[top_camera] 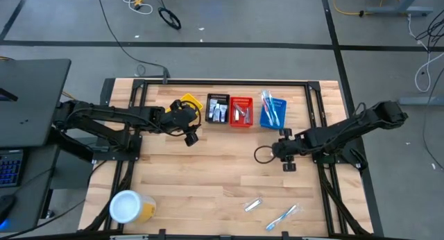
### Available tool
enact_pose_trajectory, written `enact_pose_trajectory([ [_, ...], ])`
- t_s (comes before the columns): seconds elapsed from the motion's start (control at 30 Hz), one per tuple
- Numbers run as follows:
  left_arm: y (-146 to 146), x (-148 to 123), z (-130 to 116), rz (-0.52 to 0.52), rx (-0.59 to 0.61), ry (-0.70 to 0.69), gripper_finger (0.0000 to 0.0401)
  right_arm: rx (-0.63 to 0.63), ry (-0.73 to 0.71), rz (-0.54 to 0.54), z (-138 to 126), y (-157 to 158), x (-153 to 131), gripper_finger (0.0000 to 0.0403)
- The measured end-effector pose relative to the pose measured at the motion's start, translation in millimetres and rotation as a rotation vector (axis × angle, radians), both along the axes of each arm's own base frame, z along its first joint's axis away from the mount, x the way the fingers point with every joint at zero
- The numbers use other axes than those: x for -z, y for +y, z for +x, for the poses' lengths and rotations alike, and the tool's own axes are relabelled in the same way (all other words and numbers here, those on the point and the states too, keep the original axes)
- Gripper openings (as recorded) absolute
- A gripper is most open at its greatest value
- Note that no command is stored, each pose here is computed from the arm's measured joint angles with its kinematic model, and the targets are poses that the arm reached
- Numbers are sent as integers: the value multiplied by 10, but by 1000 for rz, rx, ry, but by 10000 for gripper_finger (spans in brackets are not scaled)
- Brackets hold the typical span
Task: Pick & Place Travel size toiletries
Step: Put the white toothpaste into the black basket
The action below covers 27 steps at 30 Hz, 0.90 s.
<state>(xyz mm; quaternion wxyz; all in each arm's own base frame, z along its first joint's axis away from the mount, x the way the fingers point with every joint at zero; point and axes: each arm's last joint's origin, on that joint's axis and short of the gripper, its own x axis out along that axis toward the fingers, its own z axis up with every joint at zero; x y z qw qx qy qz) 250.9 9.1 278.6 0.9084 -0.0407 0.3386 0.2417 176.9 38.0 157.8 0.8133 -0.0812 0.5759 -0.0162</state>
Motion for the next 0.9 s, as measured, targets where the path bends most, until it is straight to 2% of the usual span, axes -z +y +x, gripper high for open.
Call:
enact_pose_trajectory([
  [0.2, 0, 0, 1, 0, 0, -1, 190, -81, 7, -112, -17, -31, 34, 156],
  [0.37, 1, 0, 1, -3, -4, -3, 190, -102, 1, -70, 2, -39, 32, 156],
  [0.57, 1, -1, 1, -15, -15, -11, 190, -151, 17, -94, 8, -63, 40, 156],
  [0.9, 1, -1, 1, -30, -30, -20, 190, -161, 61, -110, 92, -154, 148, 156],
])
